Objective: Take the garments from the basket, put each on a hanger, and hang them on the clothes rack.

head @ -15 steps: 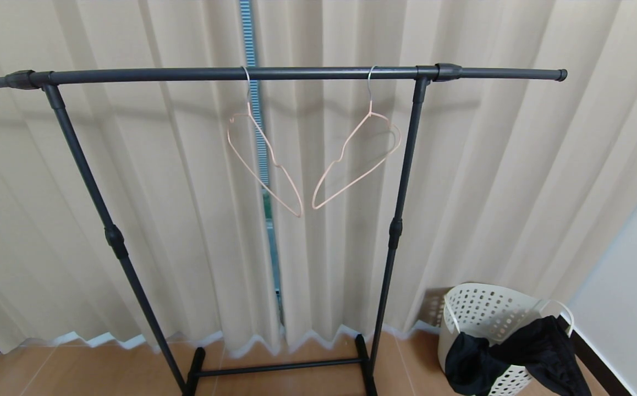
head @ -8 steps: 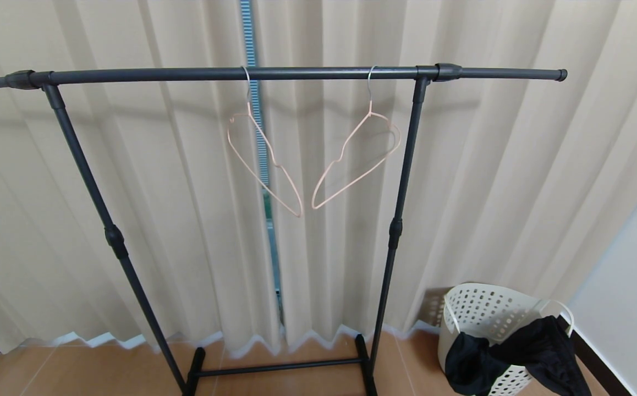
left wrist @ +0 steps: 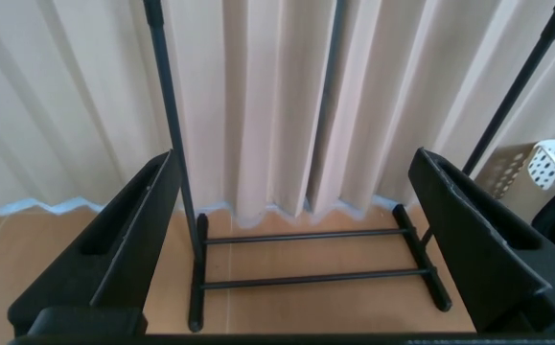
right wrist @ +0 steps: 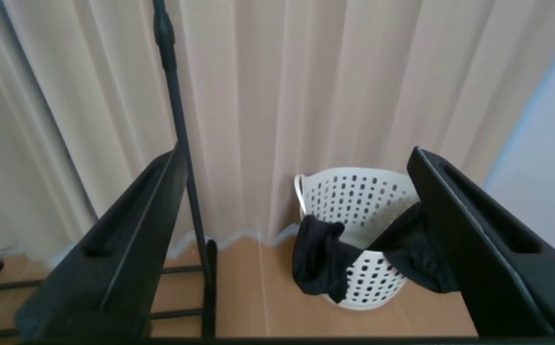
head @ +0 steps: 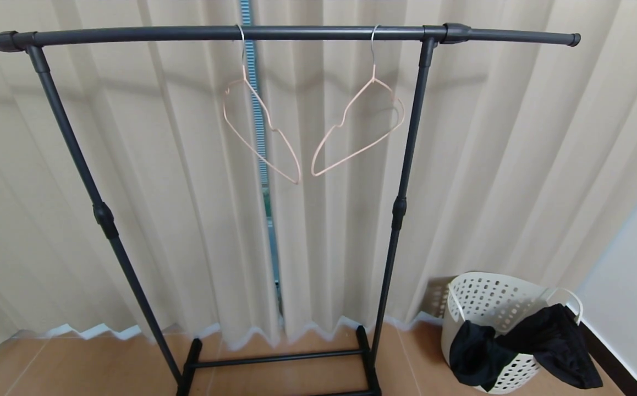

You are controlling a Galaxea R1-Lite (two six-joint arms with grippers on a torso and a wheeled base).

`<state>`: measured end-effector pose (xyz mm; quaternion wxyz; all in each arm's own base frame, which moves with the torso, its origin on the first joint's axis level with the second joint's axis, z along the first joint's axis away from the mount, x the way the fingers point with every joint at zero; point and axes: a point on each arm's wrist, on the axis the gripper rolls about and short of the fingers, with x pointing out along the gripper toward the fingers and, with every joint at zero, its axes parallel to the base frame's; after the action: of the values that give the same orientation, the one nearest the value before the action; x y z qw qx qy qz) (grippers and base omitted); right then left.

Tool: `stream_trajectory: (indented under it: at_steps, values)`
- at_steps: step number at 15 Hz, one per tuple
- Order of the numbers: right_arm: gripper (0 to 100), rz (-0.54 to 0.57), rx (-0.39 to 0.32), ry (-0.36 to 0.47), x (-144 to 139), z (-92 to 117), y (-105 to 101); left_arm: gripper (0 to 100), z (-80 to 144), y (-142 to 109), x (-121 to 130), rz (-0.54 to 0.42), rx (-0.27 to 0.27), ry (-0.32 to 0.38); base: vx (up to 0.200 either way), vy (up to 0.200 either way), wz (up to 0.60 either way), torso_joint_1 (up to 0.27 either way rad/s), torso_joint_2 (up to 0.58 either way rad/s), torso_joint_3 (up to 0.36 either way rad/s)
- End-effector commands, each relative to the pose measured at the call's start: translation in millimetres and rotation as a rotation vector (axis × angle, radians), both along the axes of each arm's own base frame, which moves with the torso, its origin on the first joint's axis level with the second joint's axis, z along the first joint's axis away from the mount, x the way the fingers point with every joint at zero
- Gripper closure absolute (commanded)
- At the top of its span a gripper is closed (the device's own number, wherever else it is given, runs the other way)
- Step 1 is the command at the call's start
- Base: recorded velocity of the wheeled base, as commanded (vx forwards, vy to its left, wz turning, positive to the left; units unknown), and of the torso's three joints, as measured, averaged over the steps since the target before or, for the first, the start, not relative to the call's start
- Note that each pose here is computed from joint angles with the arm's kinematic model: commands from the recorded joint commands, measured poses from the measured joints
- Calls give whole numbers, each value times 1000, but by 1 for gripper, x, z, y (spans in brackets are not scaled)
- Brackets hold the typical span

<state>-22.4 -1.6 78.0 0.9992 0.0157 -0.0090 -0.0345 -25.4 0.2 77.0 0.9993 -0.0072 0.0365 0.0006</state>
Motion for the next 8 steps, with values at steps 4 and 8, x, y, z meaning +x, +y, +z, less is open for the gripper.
stream_trajectory:
  at_steps: [4, 8]
  values:
    - [0, 0, 0, 0, 0, 0, 0, 0, 0, 0, 0, 1, -1, 1, 0, 0, 0, -134, 475, 343]
    - [0, 0, 0, 2, 0, 0, 0, 0, 0, 0, 0, 1, -1, 1, 0, 0, 0, -93, 459, 362]
